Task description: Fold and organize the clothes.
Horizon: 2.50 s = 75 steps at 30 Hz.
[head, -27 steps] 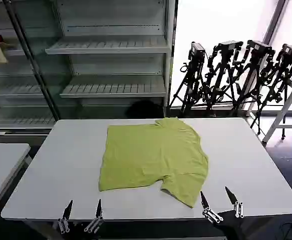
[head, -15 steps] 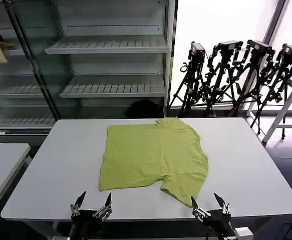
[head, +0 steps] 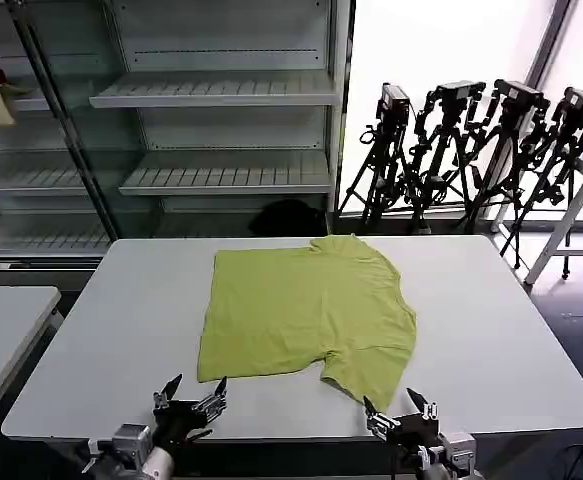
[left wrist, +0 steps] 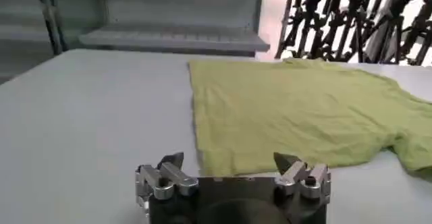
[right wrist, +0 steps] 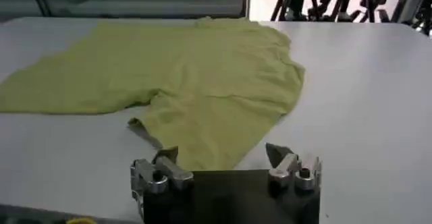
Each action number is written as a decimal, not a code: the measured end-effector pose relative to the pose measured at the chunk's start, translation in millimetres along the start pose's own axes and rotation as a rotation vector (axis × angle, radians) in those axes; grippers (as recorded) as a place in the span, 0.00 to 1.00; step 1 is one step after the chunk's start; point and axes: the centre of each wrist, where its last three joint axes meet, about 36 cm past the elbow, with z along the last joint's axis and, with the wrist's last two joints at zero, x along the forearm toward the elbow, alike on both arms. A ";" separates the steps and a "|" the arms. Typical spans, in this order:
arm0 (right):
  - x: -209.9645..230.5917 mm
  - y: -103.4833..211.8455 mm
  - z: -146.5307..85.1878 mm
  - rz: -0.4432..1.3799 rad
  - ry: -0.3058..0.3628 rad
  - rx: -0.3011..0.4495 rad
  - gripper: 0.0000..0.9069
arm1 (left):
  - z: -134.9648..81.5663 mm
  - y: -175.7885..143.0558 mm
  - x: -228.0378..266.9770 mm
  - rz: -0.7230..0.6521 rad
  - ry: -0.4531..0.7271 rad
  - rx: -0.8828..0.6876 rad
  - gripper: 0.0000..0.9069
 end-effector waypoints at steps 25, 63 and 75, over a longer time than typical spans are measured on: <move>-7.6 -3.9 -1.2 0.009 0.011 0.020 0.00 | 8.9 4.7 -18.6 0.050 0.046 0.005 0.00; -45.9 -61.8 -75.7 0.034 -0.242 0.168 0.00 | -54.5 -5.1 -47.8 0.080 -0.148 0.087 0.00; -110.6 -86.6 -104.9 -0.023 -0.240 0.177 0.00 | -77.3 -7.9 -112.7 0.031 -0.176 0.121 0.00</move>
